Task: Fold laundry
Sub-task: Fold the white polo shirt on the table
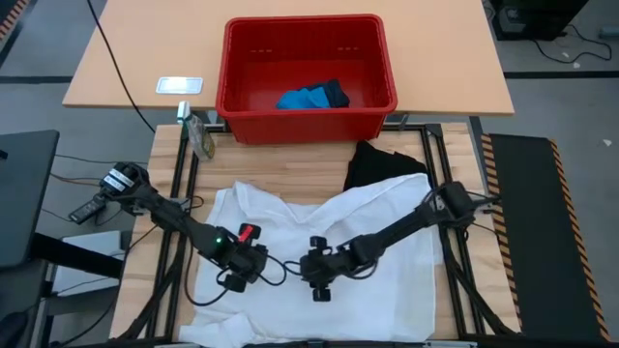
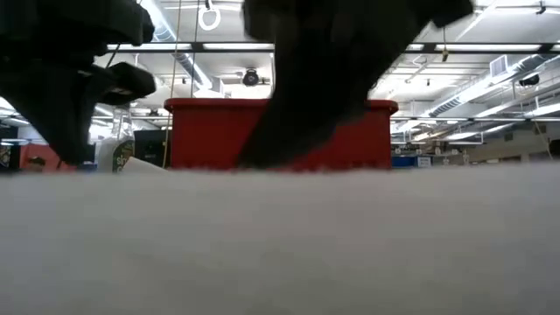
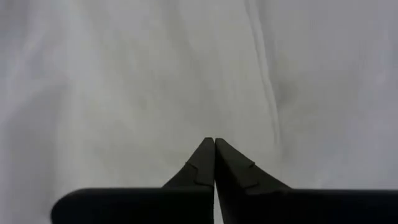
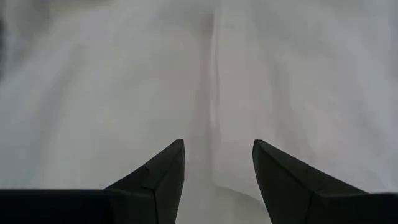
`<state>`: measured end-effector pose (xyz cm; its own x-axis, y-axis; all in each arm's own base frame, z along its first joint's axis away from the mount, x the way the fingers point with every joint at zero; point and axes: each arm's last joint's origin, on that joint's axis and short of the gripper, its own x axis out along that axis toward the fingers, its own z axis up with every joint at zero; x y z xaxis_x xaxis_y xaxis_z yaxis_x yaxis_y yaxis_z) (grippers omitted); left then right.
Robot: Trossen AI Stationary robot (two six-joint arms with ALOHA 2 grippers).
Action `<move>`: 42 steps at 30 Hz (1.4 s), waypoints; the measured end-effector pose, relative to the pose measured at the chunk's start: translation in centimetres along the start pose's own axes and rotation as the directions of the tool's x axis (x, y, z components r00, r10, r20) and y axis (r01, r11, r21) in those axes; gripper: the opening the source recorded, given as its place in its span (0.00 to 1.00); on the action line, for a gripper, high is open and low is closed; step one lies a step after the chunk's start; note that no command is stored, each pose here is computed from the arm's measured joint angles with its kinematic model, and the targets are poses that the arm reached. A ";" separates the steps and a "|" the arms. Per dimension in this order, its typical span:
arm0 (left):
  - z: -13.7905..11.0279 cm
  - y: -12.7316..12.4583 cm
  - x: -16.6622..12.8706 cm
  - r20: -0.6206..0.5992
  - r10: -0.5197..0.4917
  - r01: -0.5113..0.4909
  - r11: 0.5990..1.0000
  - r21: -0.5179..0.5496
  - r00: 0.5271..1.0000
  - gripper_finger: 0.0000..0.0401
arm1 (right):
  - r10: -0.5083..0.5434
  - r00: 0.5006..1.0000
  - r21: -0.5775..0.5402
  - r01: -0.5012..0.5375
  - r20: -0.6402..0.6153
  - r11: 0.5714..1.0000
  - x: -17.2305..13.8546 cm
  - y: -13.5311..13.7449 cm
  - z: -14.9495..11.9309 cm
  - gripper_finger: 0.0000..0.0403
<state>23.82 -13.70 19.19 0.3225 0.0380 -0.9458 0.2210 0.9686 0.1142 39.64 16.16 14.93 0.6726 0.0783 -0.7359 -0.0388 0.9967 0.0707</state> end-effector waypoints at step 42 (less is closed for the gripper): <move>-1.7 -2.0 -0.5 0.036 0.005 -0.009 0.995 0.104 0.999 0.01 | 0.018 1.000 0.274 -0.022 0.018 0.961 -3.5 -1.0 2.0 0.02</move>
<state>21.65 -15.23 18.86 0.3566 0.0340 -0.9336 0.3127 0.9373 0.1536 38.75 14.86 18.77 0.6846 0.0960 -0.7225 0.1502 0.9514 0.2688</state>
